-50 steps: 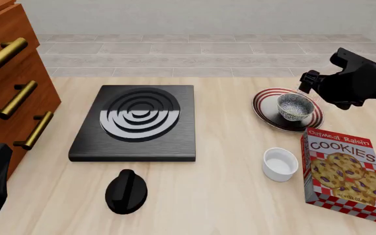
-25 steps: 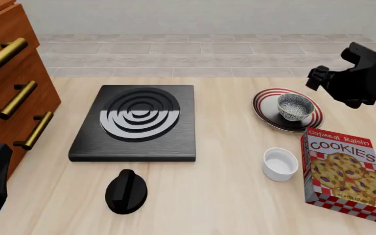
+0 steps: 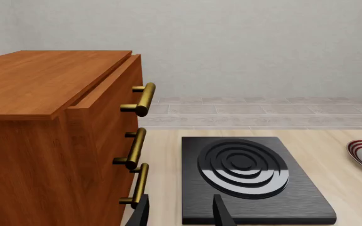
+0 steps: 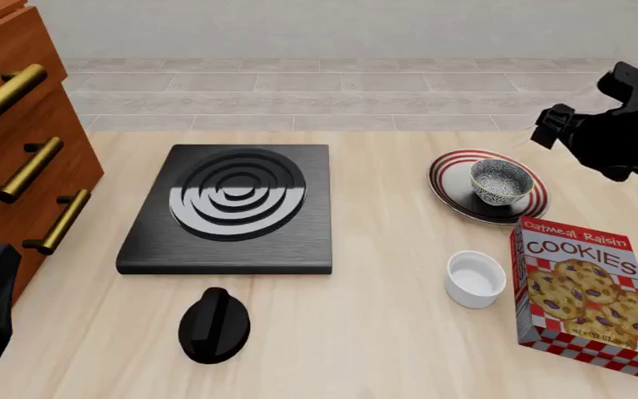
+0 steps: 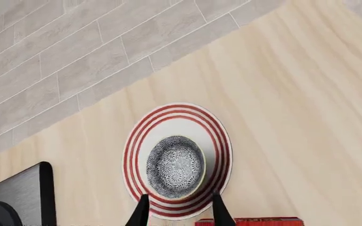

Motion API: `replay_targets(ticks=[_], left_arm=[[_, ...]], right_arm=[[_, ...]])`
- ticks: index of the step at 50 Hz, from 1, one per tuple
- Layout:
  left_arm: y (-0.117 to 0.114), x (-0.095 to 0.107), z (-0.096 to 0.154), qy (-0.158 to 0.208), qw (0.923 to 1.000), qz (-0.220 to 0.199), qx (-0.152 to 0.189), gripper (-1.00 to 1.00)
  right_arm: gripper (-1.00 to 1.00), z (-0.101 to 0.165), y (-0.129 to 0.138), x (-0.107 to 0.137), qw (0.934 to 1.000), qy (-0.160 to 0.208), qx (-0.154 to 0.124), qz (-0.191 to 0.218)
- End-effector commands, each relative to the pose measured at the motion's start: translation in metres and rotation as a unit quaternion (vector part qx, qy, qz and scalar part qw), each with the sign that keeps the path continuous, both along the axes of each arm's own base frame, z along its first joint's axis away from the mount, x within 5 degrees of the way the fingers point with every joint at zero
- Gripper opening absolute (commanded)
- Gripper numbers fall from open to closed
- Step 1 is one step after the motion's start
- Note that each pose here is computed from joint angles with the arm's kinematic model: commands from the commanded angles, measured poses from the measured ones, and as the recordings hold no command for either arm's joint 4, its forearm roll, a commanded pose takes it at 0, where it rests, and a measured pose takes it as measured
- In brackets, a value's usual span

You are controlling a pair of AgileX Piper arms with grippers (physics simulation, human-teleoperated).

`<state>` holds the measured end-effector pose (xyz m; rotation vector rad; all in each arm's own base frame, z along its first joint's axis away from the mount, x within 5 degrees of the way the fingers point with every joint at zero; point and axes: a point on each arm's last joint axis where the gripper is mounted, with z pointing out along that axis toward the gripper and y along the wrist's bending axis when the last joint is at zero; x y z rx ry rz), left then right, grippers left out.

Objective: Pick the akita bowl next to the ramekin and place it on the plate.

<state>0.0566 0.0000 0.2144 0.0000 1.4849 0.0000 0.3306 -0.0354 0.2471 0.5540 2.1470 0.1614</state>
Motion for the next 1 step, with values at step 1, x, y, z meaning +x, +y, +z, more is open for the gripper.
replay_targets(ticks=[1], left_arm=[[0.0000, 0.0000, 0.0000, 0.000, 1.0000, 0.000, 0.000, 1.00]], right_arm=[[1.00, 0.0071, -0.0014, -0.0075, 1.0000, -0.005, 0.001, -0.004]])
